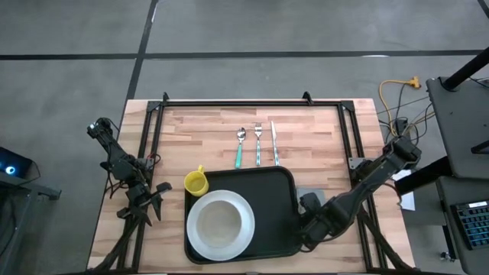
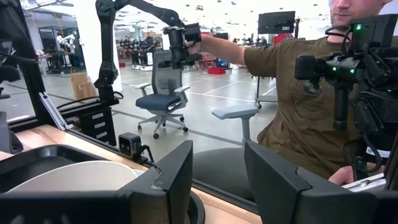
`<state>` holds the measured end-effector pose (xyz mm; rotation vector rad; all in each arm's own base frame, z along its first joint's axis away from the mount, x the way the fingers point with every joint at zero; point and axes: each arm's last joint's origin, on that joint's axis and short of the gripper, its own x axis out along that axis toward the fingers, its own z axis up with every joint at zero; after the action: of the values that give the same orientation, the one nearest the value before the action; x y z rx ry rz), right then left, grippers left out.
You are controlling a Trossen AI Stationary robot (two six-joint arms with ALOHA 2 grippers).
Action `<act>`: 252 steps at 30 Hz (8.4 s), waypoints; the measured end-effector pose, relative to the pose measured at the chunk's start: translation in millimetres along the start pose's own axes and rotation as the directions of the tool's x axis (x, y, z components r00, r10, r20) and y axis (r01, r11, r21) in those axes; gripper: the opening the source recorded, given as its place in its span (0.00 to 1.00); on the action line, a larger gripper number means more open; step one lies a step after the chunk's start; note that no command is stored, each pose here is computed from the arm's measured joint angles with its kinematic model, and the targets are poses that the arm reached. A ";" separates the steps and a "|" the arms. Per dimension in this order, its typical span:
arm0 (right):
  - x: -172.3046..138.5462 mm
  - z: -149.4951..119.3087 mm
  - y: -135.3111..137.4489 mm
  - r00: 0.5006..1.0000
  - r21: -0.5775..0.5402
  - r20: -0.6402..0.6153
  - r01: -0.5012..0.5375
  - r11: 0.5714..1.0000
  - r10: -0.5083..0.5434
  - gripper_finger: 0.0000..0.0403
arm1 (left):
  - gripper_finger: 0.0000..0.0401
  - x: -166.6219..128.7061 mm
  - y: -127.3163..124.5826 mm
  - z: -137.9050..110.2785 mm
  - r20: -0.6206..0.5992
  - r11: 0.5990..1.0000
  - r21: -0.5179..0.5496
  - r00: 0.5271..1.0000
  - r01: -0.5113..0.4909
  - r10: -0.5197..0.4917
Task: Set up tray
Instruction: Put the gray napkin on the black serving tray to the right of the white plate
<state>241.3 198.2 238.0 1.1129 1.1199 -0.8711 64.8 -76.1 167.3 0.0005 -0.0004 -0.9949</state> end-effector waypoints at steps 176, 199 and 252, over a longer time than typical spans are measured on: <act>93.2 60.0 146.4 0.923 0.023 -0.215 0.331 0.943 -0.319 0.29 | 0.33 0.0 0.0 -0.1 0.000 1.000 0.000 1.000 0.000 0.000; 145.1 89.5 112.6 0.871 -0.181 -0.269 0.374 0.909 -0.412 0.27 | 0.33 0.0 0.0 0.0 0.000 1.000 0.000 1.000 0.000 0.000; 122.5 99.2 66.7 0.893 -0.532 -0.009 0.376 0.759 -0.449 0.20 | 0.33 0.0 0.0 -0.1 0.000 1.000 0.000 1.000 0.000 0.000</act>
<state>356.8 118.4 140.1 0.4761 1.6421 -0.7615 64.8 -76.1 167.2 0.0006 -0.0001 -0.9945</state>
